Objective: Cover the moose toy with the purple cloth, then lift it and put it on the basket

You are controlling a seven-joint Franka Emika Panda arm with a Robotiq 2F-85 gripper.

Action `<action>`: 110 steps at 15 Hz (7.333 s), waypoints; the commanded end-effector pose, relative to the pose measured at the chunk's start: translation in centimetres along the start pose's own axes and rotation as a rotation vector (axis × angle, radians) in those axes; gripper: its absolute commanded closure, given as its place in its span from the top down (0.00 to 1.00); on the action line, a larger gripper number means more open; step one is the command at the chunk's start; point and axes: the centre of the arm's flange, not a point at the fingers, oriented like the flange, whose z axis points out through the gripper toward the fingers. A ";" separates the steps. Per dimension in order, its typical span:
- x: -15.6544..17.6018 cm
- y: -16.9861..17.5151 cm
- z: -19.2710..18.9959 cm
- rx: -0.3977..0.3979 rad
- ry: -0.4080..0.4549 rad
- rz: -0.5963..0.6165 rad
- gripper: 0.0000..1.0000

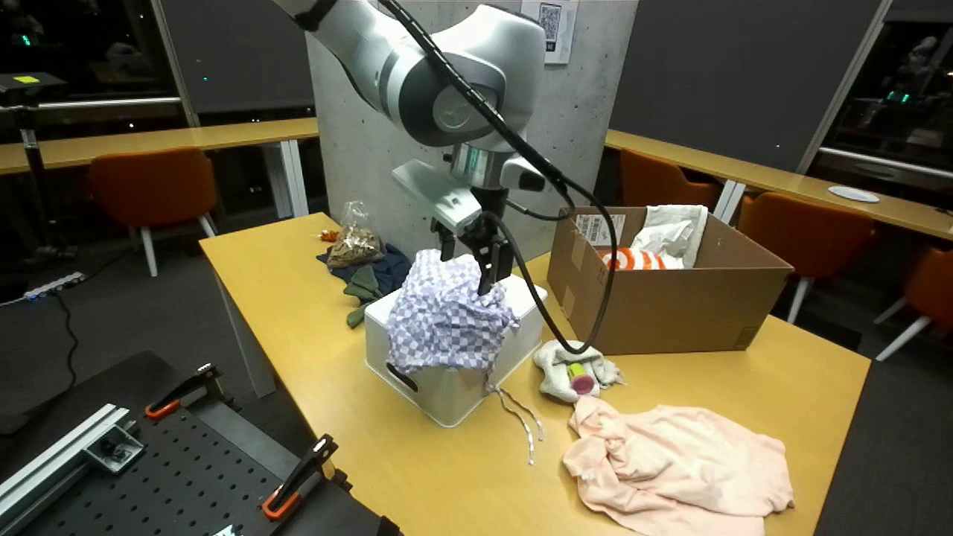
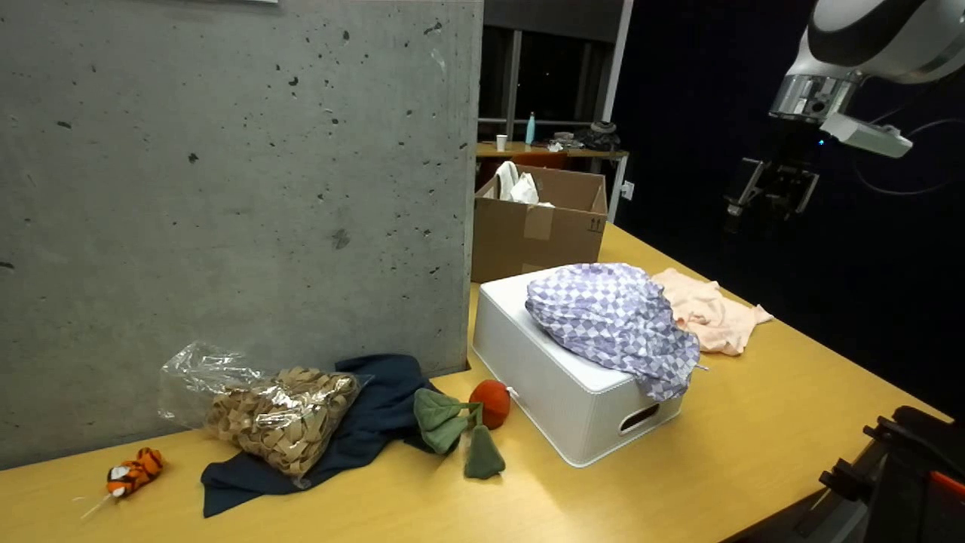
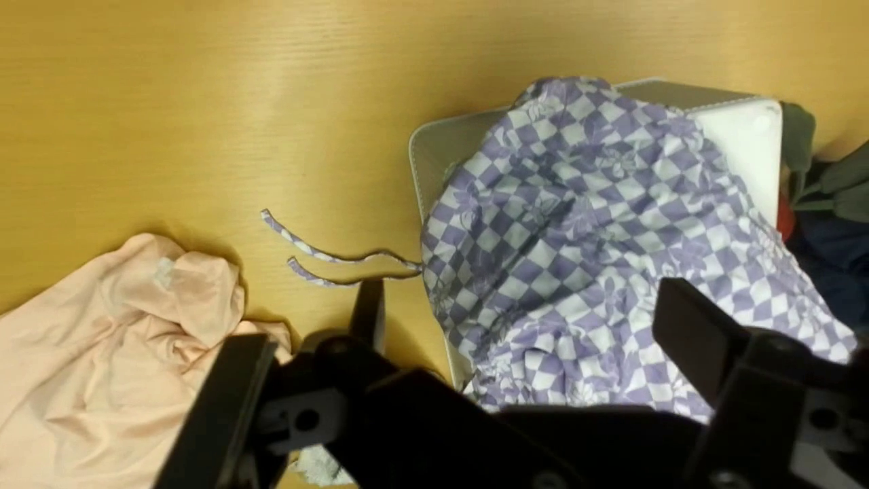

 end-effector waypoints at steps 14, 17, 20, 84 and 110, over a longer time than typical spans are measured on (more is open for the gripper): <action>0.7 -5.3 2.0 -0.013 -0.023 -0.105 1.00; 3.7 -6.4 2.9 -0.044 -0.008 -0.114 1.00; 6.6 -8.3 5.2 -0.064 -0.006 -0.125 1.00; 8.6 -14.2 4.9 -0.107 0.176 -0.186 0.03; 5.8 -10.6 6.2 -0.211 0.081 -0.133 1.00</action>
